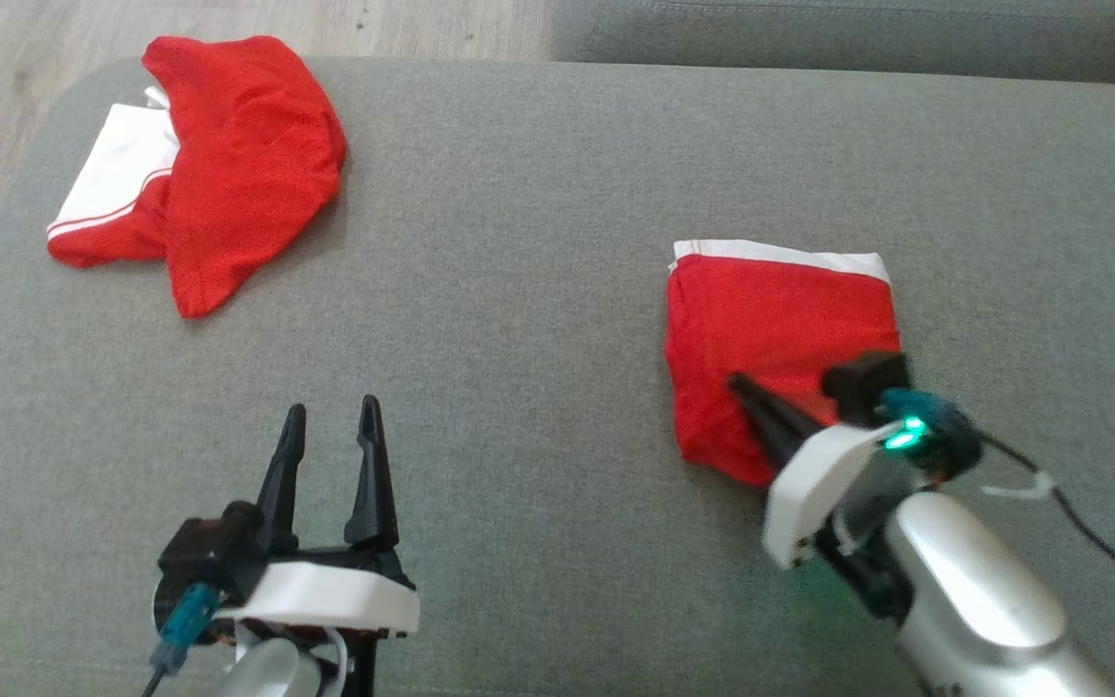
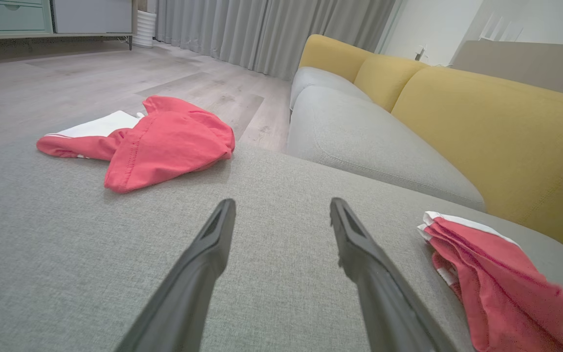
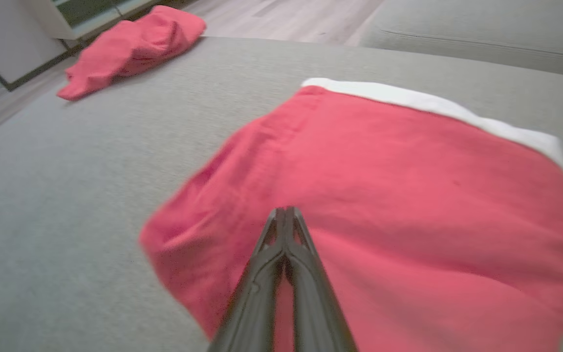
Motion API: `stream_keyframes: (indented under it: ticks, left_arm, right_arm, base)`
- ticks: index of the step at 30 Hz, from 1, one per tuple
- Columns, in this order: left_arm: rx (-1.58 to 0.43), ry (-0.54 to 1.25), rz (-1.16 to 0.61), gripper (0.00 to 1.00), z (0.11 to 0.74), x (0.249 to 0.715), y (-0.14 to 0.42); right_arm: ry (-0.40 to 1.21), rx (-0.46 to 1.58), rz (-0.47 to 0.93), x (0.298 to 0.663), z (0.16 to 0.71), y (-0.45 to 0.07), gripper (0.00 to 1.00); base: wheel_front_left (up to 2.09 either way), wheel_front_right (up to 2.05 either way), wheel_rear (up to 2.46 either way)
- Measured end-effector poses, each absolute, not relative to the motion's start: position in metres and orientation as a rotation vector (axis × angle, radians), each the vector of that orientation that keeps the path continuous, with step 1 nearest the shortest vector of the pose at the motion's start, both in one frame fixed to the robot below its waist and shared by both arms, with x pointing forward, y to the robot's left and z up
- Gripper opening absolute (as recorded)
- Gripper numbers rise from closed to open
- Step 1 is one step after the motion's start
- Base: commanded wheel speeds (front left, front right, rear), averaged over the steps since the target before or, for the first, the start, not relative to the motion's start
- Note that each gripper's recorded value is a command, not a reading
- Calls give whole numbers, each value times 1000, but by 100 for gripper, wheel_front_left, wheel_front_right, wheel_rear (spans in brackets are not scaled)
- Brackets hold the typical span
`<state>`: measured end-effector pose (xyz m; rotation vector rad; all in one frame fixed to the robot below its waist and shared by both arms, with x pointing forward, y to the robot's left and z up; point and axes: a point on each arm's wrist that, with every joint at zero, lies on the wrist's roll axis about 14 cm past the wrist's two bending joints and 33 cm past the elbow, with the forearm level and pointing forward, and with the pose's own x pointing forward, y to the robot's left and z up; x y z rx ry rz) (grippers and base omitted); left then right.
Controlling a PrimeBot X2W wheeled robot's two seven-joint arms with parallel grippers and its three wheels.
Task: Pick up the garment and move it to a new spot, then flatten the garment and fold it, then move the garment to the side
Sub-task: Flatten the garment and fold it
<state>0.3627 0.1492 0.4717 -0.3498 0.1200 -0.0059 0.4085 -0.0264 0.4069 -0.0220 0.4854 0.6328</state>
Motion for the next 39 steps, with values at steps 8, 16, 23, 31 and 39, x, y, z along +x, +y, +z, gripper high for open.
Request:
stream_keyframes:
  ticks: [8,16,23,31,39]
  left_arm:
    - [-350,118,-13,100,473,365,146]
    - [-348,99,-34,100,480,367,141]
    - [-329,77,-50,100,487,365,139]
    - [-271,123,-81,100,470,344,134]
    - [-263,155,-47,100,458,331,143]
  right_arm:
    - [507,-1,761,378,407,10,0]
    - [309,61,640,405,443,-16,97]
    - [144,103,478,420,480,-57,100]
    - [109,96,250,387,471,-119,100]
    - [82,127,168,360,475,-140,100]
  base:
    - [0,0,0]
    - [0,0,0]
    - [0,0,0]
    - [0,0,0]
    - [0,0,0]
